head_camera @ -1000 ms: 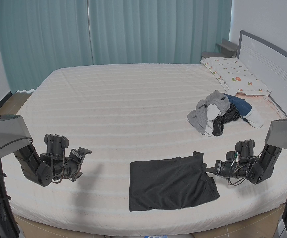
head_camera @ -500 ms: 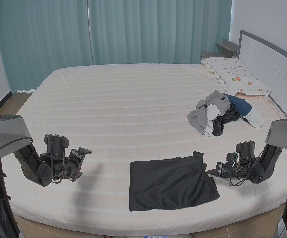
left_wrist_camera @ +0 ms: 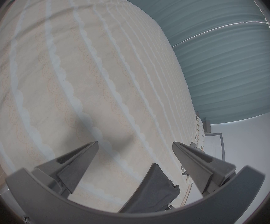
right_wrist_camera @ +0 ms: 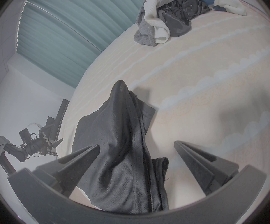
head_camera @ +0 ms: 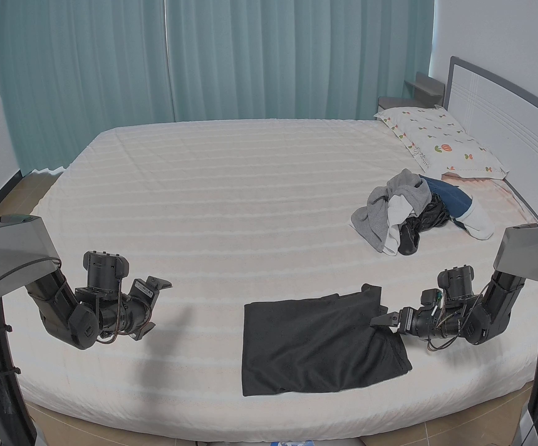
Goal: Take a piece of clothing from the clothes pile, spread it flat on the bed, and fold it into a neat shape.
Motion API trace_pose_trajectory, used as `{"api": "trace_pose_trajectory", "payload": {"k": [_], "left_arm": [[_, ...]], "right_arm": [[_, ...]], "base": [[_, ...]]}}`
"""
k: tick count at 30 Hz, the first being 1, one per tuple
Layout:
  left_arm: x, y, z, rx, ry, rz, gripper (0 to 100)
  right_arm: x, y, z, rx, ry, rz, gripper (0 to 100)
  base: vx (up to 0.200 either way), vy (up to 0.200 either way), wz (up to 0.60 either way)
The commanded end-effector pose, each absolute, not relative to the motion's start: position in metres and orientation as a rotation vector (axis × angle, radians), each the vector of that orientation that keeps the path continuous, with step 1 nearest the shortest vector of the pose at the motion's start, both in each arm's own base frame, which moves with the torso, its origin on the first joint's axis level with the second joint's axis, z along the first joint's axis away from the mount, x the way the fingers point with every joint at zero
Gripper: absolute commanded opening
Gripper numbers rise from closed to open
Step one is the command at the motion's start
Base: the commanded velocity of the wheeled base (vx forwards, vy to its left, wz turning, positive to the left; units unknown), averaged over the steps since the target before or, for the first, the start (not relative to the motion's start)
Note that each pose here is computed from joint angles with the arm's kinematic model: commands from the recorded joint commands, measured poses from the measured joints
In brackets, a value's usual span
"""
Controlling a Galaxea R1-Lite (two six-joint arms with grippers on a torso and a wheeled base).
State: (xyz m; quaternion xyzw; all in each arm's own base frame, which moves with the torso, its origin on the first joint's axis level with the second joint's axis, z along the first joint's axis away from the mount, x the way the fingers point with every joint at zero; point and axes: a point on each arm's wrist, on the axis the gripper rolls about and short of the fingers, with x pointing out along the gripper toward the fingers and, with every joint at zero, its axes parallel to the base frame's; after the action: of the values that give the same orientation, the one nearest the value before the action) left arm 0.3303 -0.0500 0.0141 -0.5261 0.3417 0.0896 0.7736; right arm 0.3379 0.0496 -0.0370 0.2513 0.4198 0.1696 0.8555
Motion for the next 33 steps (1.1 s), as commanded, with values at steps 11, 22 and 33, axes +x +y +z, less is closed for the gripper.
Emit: {"api": "trace_pose_trajectory", "payload": {"k": [11, 22, 33], "left_arm": [[0.330, -0.050, 0.014, -1.140, 0.739, 0.194, 100], [0.330, -0.050, 0.014, -1.140, 0.739, 0.194, 100], [0.330, -0.050, 0.014, -1.140, 0.739, 0.194, 100]], "right_arm": [[0.335, 0.053, -0.042, 0.525, 0.904, 0.359, 0], [0.331, 0.043, -0.018, 0.525, 0.845, 0.351, 0], [0.321, 0.020, -0.020, 0.409, 0.897, 0.331, 0]], "base": [[0.000, 0.000, 0.00], [0.000, 0.000, 0.00], [0.000, 0.000, 0.00]]}}
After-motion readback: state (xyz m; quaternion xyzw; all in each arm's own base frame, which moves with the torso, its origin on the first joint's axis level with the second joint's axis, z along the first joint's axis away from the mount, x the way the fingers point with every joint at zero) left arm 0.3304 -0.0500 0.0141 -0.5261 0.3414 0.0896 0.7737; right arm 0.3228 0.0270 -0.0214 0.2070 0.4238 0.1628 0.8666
